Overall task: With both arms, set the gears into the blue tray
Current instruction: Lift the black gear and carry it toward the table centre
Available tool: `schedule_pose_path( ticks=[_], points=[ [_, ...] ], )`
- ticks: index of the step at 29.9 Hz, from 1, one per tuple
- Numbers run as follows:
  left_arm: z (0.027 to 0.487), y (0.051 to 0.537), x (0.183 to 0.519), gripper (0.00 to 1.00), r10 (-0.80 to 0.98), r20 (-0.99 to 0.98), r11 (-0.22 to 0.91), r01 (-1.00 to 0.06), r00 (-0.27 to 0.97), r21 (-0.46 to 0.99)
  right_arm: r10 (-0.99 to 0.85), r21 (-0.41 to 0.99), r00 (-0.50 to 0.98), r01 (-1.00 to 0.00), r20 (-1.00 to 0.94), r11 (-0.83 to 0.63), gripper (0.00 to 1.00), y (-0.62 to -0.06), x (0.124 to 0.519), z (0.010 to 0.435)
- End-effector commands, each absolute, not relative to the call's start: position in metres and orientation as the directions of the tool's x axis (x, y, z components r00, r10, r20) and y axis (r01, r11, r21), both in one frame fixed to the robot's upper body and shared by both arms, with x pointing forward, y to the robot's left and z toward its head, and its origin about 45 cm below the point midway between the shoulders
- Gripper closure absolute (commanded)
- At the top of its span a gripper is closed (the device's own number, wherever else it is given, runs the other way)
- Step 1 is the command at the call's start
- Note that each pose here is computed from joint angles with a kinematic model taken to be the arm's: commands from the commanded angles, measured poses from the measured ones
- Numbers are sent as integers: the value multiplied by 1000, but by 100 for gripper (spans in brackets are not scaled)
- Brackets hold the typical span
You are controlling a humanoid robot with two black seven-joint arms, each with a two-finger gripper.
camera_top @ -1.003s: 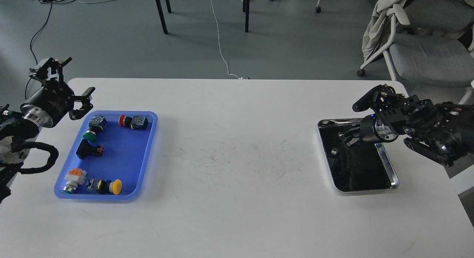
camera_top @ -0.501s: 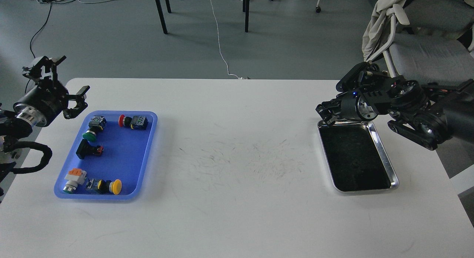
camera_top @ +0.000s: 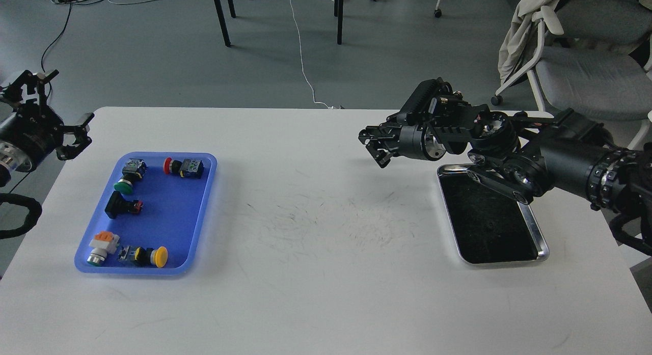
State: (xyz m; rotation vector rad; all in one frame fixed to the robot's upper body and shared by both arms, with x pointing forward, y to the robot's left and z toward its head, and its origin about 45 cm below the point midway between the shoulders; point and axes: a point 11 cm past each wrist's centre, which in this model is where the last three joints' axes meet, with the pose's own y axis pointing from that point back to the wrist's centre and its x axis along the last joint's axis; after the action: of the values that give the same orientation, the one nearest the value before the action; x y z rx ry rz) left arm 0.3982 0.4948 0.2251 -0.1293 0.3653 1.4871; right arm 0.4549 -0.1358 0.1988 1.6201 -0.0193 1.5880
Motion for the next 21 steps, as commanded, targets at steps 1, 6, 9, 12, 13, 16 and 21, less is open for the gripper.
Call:
schedule_pose_path(
  ticks=[1, 6, 9, 12, 13, 16, 21],
  points=[
    [228, 501, 396, 1, 951, -307, 78, -987, 33, 138, 481, 482, 145, -512, 864, -711, 100, -105, 445, 196],
    [230, 504, 395, 1, 954, -300, 72, -988, 28, 138, 459, 462, 129, -463, 879, -756, 100, -75, 429, 186],
    [231, 507, 394, 1, 955, -296, 69, -988, 25, 139, 446, 452, 122, -436, 887, -778, 100, -63, 419, 179],
    [233, 509, 393, 1, 956, -291, 65, -988, 22, 138, 440, 445, 117, -426, 890, -787, 100, -63, 417, 176],
    [233, 510, 393, 1, 957, -290, 64, -988, 21, 138, 439, 446, 120, -423, 890, -789, 100, -63, 415, 174],
    [232, 511, 391, 1, 957, -289, 61, -988, 18, 143, 431, 441, 125, -422, 894, -792, 100, -65, 412, 167],
    [234, 516, 388, 1, 960, -281, 55, -988, 12, 144, 438, 452, 136, -415, 889, -789, 100, -73, 403, 150]
  ],
)
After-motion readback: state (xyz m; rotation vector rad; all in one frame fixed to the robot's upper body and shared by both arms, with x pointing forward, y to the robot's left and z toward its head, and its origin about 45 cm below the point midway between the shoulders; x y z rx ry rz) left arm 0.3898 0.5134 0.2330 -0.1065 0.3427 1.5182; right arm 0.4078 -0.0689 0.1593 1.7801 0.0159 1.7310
